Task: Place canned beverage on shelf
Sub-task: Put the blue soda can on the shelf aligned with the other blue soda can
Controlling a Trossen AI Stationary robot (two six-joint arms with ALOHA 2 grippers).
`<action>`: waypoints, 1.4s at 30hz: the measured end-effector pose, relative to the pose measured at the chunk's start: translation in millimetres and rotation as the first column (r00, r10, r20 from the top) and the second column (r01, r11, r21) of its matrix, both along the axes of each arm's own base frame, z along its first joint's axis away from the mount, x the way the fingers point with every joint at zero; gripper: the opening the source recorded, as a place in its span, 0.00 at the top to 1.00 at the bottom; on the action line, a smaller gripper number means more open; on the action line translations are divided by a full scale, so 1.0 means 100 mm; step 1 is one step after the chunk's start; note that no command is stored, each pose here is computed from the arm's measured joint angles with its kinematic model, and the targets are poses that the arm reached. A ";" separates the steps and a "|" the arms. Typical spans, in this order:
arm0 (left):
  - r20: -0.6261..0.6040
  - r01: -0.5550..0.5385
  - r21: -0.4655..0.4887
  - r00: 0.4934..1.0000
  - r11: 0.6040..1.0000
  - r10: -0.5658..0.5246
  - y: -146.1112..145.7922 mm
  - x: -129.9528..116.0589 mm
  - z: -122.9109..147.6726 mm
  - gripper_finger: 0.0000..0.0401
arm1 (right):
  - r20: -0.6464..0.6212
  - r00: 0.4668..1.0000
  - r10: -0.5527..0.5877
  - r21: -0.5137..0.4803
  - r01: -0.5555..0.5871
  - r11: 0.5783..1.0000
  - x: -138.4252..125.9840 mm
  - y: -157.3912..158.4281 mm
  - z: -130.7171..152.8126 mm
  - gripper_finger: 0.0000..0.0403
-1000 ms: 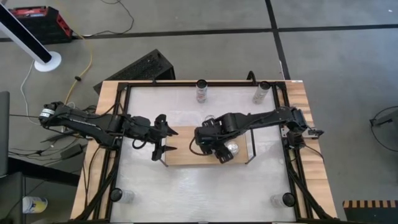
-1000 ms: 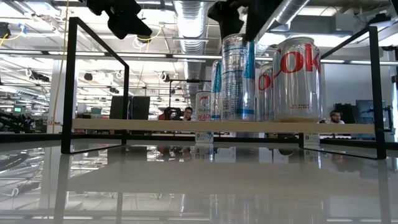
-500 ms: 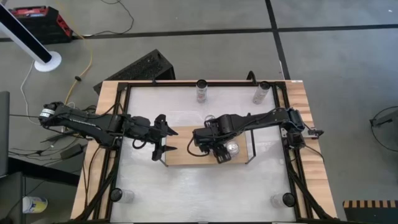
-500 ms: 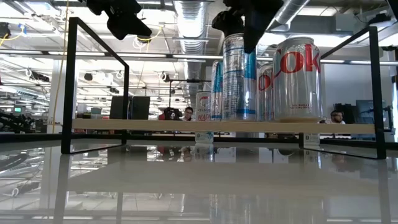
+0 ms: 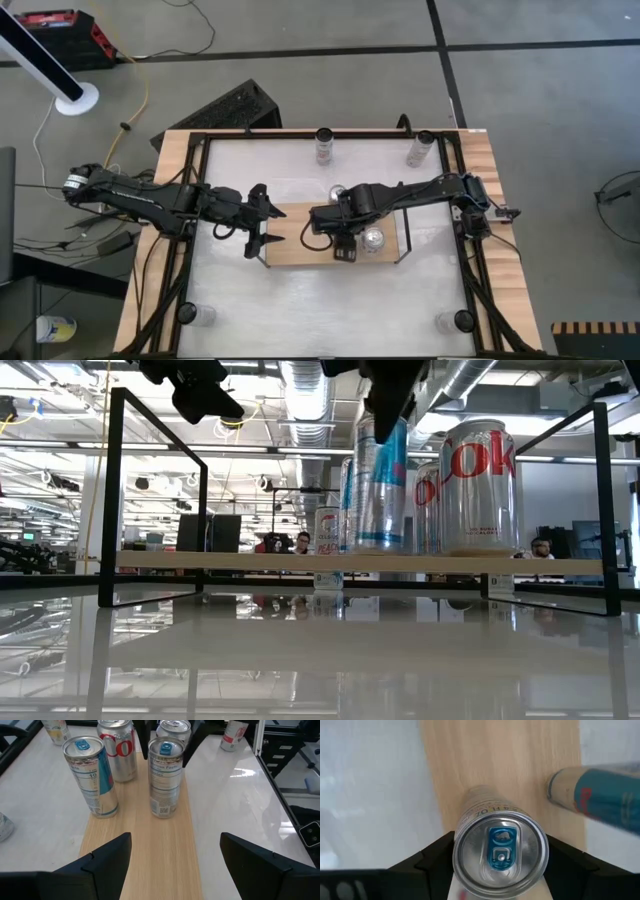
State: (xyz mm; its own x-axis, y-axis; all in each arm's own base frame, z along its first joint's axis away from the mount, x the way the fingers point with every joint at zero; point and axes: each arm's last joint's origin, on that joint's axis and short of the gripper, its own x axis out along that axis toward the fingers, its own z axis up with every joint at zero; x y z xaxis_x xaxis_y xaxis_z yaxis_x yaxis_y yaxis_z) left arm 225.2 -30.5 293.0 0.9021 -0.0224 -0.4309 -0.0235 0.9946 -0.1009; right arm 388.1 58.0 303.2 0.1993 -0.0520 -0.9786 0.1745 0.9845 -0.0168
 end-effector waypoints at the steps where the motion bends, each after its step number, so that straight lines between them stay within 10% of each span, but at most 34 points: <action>1: 0.000 0.000 0.000 1.000 1.000 0.000 0.00 0.00 0.00 0.28 | 0.008 0.999 -0.040 0.010 0.040 0.999 0.01 0.00 0.00 0.31; 11: 0.000 -0.001 -0.002 1.000 1.000 0.001 0.00 0.00 0.00 0.28 | 0.015 0.956 -0.293 0.065 0.292 0.954 0.03 -0.02 -0.02 0.28; 42: 0.000 -0.001 -0.003 1.000 1.000 0.001 0.00 0.00 0.00 0.28 | 0.002 0.988 -0.155 0.071 0.154 0.985 0.01 -0.03 0.01 0.10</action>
State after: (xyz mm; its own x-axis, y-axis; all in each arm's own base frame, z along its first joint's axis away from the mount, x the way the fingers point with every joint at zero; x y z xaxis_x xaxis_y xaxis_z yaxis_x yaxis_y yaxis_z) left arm 225.2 -30.6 293.0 0.9020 -0.0224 -0.4312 -0.0250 0.9943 -0.1038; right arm 389.1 54.9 303.8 0.2012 -0.0136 -0.9795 0.3243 0.9444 0.0534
